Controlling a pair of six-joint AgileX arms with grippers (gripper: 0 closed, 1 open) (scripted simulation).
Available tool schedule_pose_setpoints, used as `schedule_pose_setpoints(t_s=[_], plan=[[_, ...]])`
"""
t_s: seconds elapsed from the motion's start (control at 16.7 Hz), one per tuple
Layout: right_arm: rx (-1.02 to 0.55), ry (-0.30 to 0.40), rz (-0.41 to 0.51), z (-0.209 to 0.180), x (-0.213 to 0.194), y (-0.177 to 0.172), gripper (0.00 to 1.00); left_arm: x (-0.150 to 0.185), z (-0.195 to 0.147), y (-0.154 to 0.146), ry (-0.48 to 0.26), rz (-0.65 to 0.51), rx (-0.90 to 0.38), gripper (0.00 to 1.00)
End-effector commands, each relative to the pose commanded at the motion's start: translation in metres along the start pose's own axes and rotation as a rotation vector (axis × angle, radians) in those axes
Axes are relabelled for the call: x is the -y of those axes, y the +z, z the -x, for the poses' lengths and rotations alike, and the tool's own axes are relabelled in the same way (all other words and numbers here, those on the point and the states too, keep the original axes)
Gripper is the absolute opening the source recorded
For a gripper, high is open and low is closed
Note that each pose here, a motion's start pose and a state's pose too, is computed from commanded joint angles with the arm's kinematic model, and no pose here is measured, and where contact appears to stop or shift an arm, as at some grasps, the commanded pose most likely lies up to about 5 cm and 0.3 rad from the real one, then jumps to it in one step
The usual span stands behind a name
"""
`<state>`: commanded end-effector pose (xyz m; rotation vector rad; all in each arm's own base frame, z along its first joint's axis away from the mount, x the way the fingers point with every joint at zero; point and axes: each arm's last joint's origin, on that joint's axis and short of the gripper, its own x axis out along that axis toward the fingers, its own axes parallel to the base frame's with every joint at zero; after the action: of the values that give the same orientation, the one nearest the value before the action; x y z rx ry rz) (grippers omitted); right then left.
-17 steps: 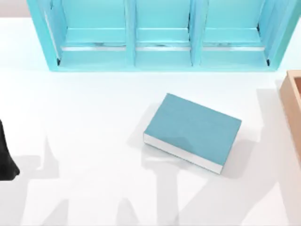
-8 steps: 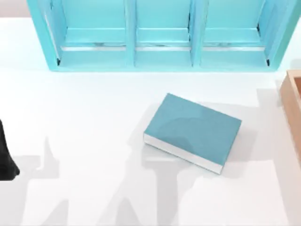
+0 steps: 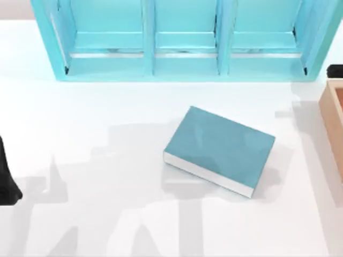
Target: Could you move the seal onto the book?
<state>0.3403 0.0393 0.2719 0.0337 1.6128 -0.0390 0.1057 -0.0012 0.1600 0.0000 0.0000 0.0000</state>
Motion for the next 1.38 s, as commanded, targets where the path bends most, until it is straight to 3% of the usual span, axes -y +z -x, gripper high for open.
schedule_pose_setpoints(t_s=[0.54,0.72,1.08,1.38], plan=[[0.042,0.003,0.029,0.007,-0.018,0.001,0.00,0.000,0.000,0.000,0.000,0.000,0.000,1.00],[0.038,0.001,0.030,-0.010,-0.059,0.017,0.00,0.000,0.000,0.000,0.000,0.000,0.000,1.00],[0.039,-0.001,0.028,-0.066,-0.188,0.020,0.00,0.000,0.000,0.000,0.000,0.000,0.000,1.00],[0.044,0.002,0.029,-0.076,-0.207,0.018,0.00,0.000,0.000,0.000,0.000,0.000,0.000,1.00]])
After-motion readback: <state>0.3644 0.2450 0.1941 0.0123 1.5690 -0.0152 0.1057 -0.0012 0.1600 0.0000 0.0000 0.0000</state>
